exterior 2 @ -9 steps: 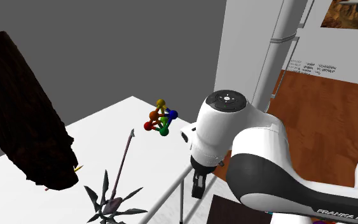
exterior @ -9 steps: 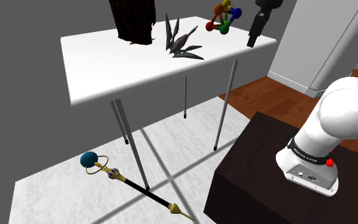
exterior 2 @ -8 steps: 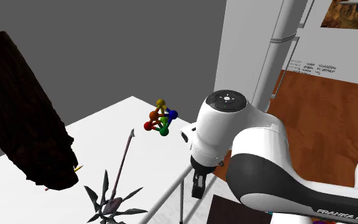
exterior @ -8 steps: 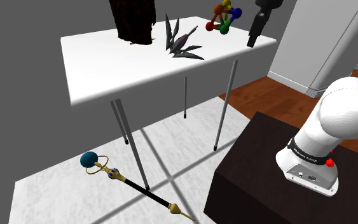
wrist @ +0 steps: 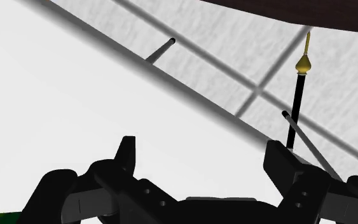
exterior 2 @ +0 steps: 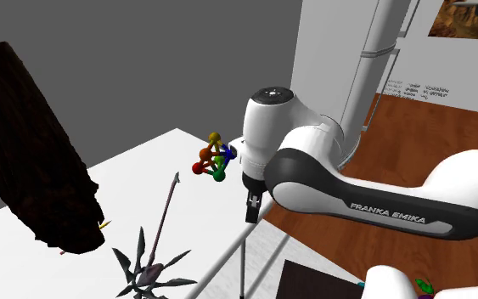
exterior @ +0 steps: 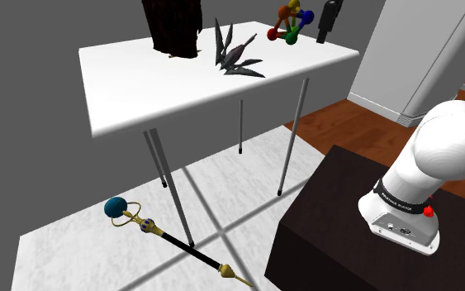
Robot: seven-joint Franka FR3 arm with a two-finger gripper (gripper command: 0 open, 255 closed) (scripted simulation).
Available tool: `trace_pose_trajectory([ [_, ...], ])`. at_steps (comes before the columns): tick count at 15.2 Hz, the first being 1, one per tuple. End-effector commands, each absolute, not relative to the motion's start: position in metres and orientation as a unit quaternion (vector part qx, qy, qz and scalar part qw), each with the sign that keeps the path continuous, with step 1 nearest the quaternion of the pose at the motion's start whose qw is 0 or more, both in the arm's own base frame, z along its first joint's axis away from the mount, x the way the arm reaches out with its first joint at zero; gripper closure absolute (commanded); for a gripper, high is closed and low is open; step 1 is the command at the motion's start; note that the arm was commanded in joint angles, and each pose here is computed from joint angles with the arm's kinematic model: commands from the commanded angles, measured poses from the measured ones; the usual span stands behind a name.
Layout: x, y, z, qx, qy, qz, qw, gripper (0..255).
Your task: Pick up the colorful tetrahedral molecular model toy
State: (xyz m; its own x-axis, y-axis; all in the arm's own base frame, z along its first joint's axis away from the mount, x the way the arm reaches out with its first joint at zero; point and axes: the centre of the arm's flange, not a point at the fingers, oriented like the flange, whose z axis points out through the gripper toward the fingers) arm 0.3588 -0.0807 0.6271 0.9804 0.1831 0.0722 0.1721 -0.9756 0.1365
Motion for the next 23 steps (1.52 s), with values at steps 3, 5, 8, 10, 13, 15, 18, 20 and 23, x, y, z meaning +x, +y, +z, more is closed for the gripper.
trace_pose_trajectory([
  [3, 0.389, -0.128, 0.639, 0.993, 0.099, 0.032, 0.064, 0],
  [5, 0.405, -0.149, 0.645, 0.992, 0.104, 0.027, 0.063, 0],
  [8, 0.430, -0.181, 0.652, 0.992, 0.111, 0.019, 0.062, 0],
  [10, 0.446, -0.202, 0.657, 0.991, 0.116, 0.014, 0.061, 0],
  [13, 0.472, -0.233, 0.665, 0.991, 0.123, 0.007, 0.060, 0],
  [15, 0.489, -0.254, 0.669, 0.990, 0.127, 0.002, 0.060, 0],
  [18, 0.516, -0.285, 0.675, 0.989, 0.134, -0.006, 0.058, 0],
  [20, 0.519, -0.288, 0.671, 0.989, 0.135, -0.007, 0.058, 0],
  [23, 0.519, -0.288, 0.655, 0.989, 0.135, -0.007, 0.058, 0],
])
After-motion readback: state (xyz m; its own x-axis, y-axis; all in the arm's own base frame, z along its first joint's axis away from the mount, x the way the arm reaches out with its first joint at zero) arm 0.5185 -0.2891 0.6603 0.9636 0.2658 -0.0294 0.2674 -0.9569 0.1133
